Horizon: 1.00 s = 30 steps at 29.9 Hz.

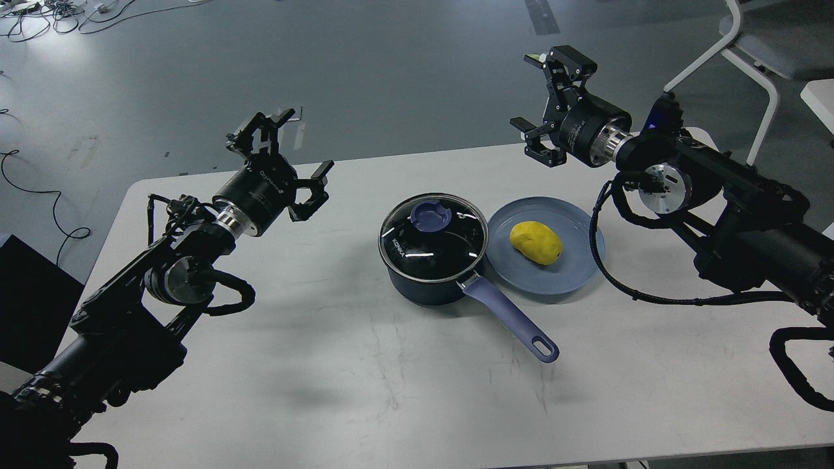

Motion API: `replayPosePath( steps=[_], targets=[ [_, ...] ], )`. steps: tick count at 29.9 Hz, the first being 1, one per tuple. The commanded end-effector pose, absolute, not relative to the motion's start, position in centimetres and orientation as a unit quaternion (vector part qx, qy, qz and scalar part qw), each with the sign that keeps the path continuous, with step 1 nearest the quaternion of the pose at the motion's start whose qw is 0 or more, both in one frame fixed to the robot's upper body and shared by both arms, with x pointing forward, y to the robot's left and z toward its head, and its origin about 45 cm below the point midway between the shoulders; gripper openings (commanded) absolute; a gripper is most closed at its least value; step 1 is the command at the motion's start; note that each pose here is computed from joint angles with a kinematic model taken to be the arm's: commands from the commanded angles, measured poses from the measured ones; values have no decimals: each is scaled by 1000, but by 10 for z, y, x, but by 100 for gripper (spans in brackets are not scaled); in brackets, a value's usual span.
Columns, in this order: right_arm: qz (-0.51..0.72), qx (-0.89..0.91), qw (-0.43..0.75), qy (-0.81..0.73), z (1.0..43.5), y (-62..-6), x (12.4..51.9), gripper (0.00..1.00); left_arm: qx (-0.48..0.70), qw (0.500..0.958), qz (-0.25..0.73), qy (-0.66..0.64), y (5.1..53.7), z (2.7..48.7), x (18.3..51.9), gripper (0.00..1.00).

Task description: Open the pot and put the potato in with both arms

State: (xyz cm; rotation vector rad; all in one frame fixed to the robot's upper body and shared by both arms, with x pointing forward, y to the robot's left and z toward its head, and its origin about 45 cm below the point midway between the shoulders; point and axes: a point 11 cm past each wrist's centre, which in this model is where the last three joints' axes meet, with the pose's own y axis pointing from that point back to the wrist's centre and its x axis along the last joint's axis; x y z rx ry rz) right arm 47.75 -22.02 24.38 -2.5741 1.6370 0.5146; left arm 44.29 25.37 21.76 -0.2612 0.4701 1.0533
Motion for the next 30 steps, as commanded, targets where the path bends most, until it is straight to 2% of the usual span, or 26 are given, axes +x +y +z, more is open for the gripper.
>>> replayPosePath(
  steps=[1, 2, 5, 7, 10, 13, 17, 22, 26, 30],
  targets=[
    [177, -812, 34, 556, 236, -257, 477, 100, -99, 856, 494, 118, 255, 235, 445, 98],
    [177, -812, 34, 556, 236, -257, 477, 100, -99, 856, 494, 118, 255, 235, 445, 98],
    [184, -799, 44, 571, 234, -285, 474, 100, -48, 873, 484, -37, 247, 262, 445, 98],
    [188, -786, 47, 587, 232, -306, 471, 100, 10, 871, 460, -172, 228, 276, 434, 98],
    [191, -774, 46, 602, 226, -322, 467, 100, 47, 870, 416, -261, 205, 276, 419, 98],
    [211, -755, 57, 618, 215, -338, 461, 100, 97, 823, 346, -440, 168, 263, 393, 98],
    [214, -749, 55, 624, 212, -347, 457, 100, 126, 755, 287, -575, 152, 239, 372, 98],
    [210, -743, 48, 634, 210, -361, 453, 100, 141, 749, 209, -613, 134, 234, 370, 98],
    [212, -741, 45, 636, 207, -363, 451, 100, 167, 723, 190, -643, 115, 238, 402, 98],
    [212, -740, 45, 637, 207, -363, 451, 100, 181, 690, 156, -683, 106, 221, 408, 98]
  ],
)
